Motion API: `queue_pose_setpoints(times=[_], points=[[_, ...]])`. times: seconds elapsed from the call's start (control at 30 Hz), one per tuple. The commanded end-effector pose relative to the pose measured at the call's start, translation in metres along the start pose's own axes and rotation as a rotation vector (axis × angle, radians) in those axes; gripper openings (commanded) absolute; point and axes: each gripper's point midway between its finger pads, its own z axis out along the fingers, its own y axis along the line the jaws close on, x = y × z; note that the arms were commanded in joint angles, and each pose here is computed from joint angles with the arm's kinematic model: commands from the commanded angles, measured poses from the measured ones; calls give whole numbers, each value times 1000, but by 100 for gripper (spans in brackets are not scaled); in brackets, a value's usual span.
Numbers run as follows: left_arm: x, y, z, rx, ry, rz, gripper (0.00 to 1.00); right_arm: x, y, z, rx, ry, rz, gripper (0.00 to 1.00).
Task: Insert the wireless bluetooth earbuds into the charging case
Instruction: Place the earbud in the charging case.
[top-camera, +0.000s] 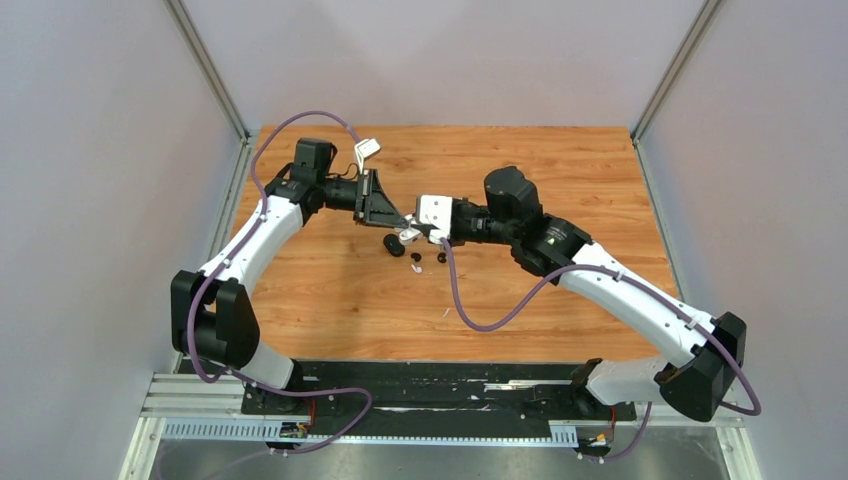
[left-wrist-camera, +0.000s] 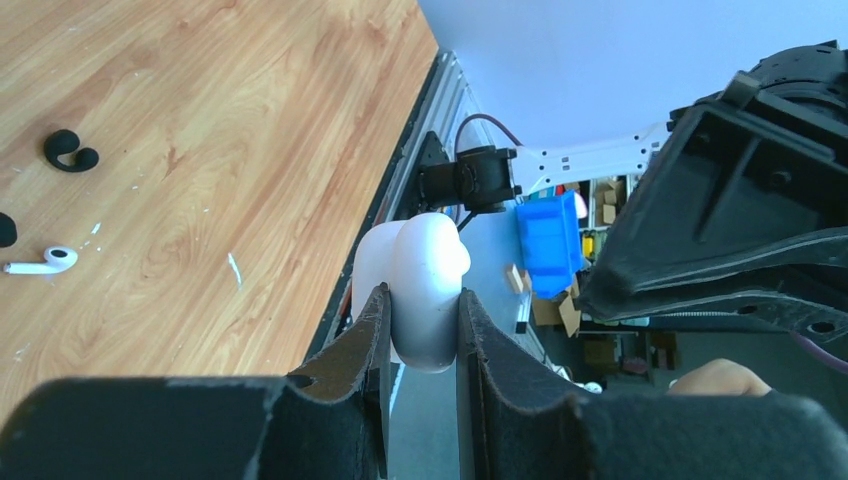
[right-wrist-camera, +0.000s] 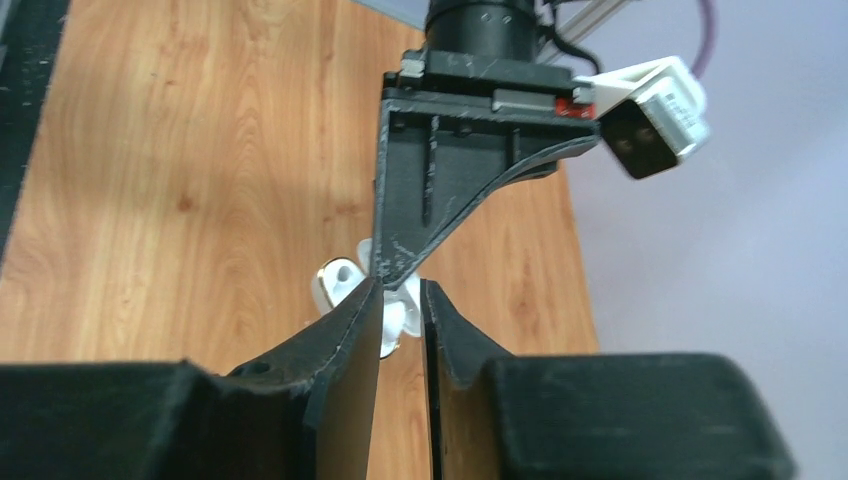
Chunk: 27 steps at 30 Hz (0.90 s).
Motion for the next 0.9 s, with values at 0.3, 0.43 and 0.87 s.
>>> queue_pose_setpoints(times=[0.3,0.43,0.87], points=[[5,-28,-10,37,6,151,0,28,29,8,-123,72,117,24],[8,-32,-11,44,11,166,0,33,29,11,-124,86,121,27],[15,-34,-14,45,22,180,0,23,22,14,-125,58,101,34]])
